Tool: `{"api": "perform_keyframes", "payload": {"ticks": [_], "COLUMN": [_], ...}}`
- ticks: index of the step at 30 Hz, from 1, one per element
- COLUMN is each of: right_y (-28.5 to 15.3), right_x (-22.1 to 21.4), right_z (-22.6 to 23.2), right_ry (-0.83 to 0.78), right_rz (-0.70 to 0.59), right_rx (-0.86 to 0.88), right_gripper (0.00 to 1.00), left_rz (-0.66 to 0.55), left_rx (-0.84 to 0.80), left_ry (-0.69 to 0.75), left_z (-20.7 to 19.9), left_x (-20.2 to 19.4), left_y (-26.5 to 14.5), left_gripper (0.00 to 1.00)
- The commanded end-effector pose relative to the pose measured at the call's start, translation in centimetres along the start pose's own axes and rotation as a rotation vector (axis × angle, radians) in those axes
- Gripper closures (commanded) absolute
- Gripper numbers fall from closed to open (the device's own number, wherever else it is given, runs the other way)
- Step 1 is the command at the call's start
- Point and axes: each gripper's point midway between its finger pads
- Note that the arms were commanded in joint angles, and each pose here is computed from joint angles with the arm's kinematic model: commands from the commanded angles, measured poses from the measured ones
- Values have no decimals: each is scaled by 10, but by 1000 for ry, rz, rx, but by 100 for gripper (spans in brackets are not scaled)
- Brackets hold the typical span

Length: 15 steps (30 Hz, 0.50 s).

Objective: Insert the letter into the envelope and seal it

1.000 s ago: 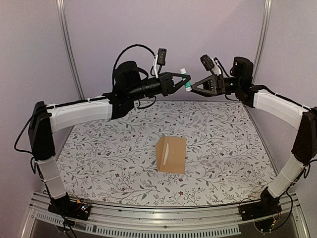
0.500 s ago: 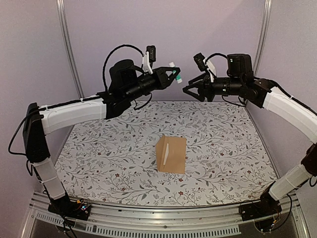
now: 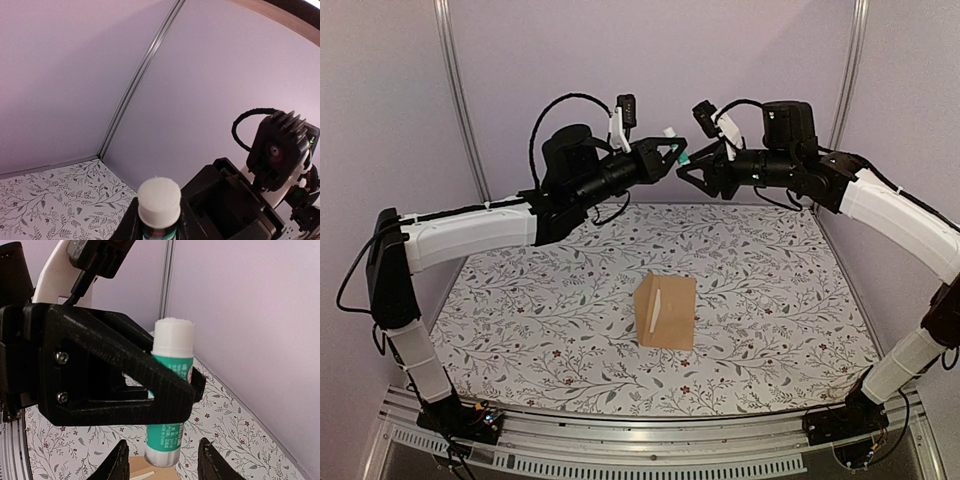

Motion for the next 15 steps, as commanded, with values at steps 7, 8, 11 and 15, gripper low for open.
{"api": "perform_keyframes", "payload": {"ticks": [7, 8, 11, 15], "right_y": [7, 6, 0, -25], "right_x": [8, 11, 24, 41], "right_z": [4, 6, 14, 42], "right_ry": [4, 6, 27, 74], "right_rz": [-17, -23, -53, -80], "right_rx": [12, 18, 71, 349], "right_gripper": [93, 98, 100, 100], "left_rz": [-44, -42, -32, 5], "left_rx": [-53, -55, -61, -85], "left_ry": [5, 5, 8, 20], "left_z": [-17, -17, -17, -15], "left_x": [15, 14, 10, 0], "left_y": [-3, -3, -1, 4], "left_gripper": [100, 100, 100, 100]}}
Point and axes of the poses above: each gripper's point midway between its finger pads, its own y axis out along the fingers, its own z axis along the line the jaws close on, x = y × z, and after that the axes turned 11 degrees about y, right-handed
